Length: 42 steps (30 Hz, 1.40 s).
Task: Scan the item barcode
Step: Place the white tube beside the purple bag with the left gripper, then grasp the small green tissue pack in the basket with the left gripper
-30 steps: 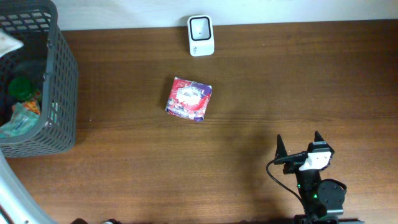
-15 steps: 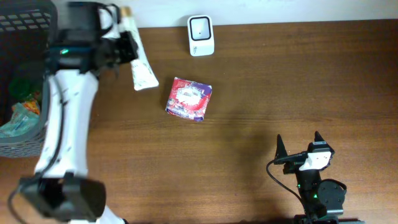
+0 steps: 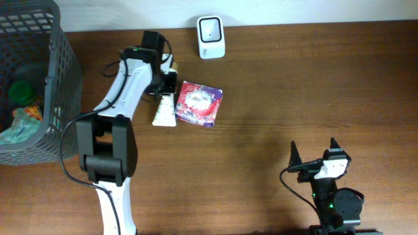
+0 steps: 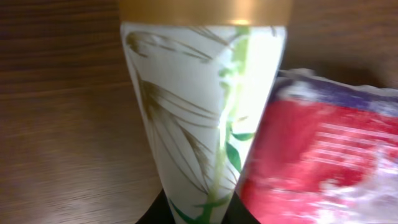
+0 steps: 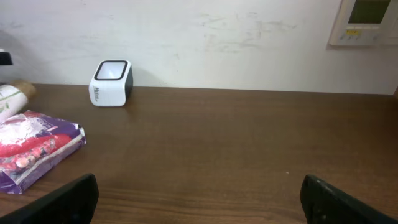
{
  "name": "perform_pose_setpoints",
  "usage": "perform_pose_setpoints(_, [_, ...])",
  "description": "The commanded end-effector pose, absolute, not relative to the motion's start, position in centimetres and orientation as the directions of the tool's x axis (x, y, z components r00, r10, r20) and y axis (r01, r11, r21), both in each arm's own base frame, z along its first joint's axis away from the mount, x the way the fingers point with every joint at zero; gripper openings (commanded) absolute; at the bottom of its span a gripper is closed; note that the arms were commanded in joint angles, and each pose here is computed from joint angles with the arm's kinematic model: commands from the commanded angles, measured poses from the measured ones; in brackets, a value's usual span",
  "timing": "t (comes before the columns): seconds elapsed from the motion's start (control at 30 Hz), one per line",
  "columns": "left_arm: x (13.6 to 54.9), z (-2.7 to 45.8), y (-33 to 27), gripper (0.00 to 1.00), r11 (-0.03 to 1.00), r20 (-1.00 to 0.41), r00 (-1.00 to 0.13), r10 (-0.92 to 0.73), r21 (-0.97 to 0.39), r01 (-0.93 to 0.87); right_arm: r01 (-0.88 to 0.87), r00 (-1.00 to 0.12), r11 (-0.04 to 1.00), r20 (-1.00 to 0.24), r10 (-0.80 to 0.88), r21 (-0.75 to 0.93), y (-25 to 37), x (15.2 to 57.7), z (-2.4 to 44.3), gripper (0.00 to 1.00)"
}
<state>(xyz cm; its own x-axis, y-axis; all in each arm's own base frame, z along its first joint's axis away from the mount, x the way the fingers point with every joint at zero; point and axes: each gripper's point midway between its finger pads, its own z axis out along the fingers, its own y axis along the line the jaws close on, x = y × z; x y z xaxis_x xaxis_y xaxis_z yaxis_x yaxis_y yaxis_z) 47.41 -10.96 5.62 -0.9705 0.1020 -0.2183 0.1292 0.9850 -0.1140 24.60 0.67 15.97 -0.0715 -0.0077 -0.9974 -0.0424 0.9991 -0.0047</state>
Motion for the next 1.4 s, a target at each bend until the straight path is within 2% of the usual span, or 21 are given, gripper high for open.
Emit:
perform_pose_setpoints(0.0, [46.8,6.2,-13.7,0.17,0.974,-0.221,-0.966,0.132,-0.150,0.167,-0.040,-0.076,0.999,-0.997,-0.006,-0.003,0.7,24.6,15.6,0.99])
perform_pose_setpoints(0.23, [47.1,6.8,-14.5,0.20,0.974,-0.240,-0.958,0.155,-0.122,0.189,-0.040,-0.076,0.999,-0.997,-0.006,-0.003,0.7,24.6,15.6,0.99])
perform_pose_setpoints(0.33, [49.7,12.6,-13.2,0.22,0.979,-0.338,-0.934,0.117,-0.117,0.165,-0.040,-0.076,0.999,-0.997,-0.006,-0.003,0.7,24.6,15.6,0.99])
perform_pose_setpoints(0.37, [51.1,17.1,-12.0,0.28,0.982,-0.413,-0.907,0.084,-0.122,0.146,-0.040,-0.076,0.999,-0.997,-0.006,-0.003,0.7,24.6,15.6,0.99])
perform_pose_setpoints(0.4, [52.1,20.9,-10.5,0.43,0.985,-0.483,-0.874,0.052,-0.120,0.124,-0.040,-0.076,0.999,-0.997,-0.006,-0.003,0.7,24.6,15.6,0.99])
perform_pose_setpoints(0.43, [52.8,24.4,-9.1,0.61,0.988,-0.550,-0.835,0.024,-0.115,0.105,-0.040,-0.076,0.999,-0.997,-0.006,-0.003,0.7,24.6,15.6,0.99])
perform_pose_setpoints(0.47, [53.4,28.8,-7.0,0.92,0.992,-0.638,-0.770,-0.007,-0.099,0.073,-0.040,-0.076,0.999,-0.997,-0.006,-0.003,0.7,24.6,15.6,0.99])
perform_pose_setpoints(0.53, [53.6,35.5,-3.2,0.95,0.996,-0.765,-0.641,-0.061,-0.087,0.008,-0.040,-0.076,0.999,-0.997,-0.006,-0.003,0.7,24.6,15.6,0.99])
perform_pose_setpoints(0.6, [52.4,41.8,3.2,0.96,0.991,-0.866,-0.484,-0.130,-0.094,-0.097,-0.040,-0.076,0.999,-0.997,-0.006,-0.003,0.7,24.6,15.6,0.99])
perform_pose_setpoints(0.67, [51.3,43.1,8.7,0.96,0.975,-0.882,-0.437,-0.175,-0.095,-0.199,-0.040,-0.076,0.999,-0.997,-0.006,-0.003,0.7,24.6,15.6,0.99])
perform_pose_setpoints(0.73, [49.2,41.3,15.2,0.92,0.937,-0.847,-0.470,-0.247,-0.085,-0.339,-0.040,-0.076,0.999,-0.997,-0.006,-0.003,0.7,24.6,15.6,0.99])
perform_pose_setpoints(0.77, [48.0,40.0,18.5,0.84,0.904,-0.823,-0.491,-0.286,-0.061,-0.423,-0.040,-0.076,0.999,-0.997,-0.007,-0.004,0.7,24.6,15.6,0.99])
perform_pose_setpoints(0.87, [45.5,35.5,25.0,0.83,0.827,-0.739,-0.549,-0.391,-0.020,-0.562,-0.040,-0.076,0.999,-0.997,-0.006,-0.003,0.7,24.6,15.6,0.99])
perform_pose_setpoints(0.9, [44.9,32.9,26.0,0.84,0.835,-0.685,-0.609,-0.400,0.001,-0.550,-0.040,-0.076,0.999,-0.997,-0.006,-0.003,0.7,24.6,15.6,0.99])
perform_pose_setpoints(0.97, [43.9,27.7,27.5,0.84,0.846,-0.570,-0.700,-0.430,0.016,-0.533,-0.040,-0.076,0.999,-0.997,-0.007,-0.004,0.7,24.6,15.6,0.99])
perform_pose_setpoints(1.1, [42.3,20.4,28.3,0.71,0.831,-0.410,-0.762,-0.501,0.018,-0.556,-0.040,-0.076,0.999,-0.997,-0.006,-0.003,0.7,24.6,15.6,0.99])
perform_pose_setpoints(1.2, [41.1,15.4,26.8,0.71,0.871,-0.281,-0.838,-0.468,0.011,-0.491,-0.040,-0.076,0.999,-0.997,-0.006,-0.003,0.7,24.6,15.6,0.99])
perform_pose_setpoints(1.3, [40.5,12.2,26.2,0.71,0.879,-0.225,-0.856,-0.465,0.001,-0.477,-0.040,-0.076,0.999,-0.997,-0.006,-0.003,0.7,24.6,15.6,0.99])
perform_pose_setpoints(1.37, [40.7,10.3,24.6,0.71,0.910,-0.197,-0.888,-0.414,-0.061,-0.411,-0.040,-0.076,0.999,-0.997,-0.006,-0.003,0.7,24.6,15.6,0.99])
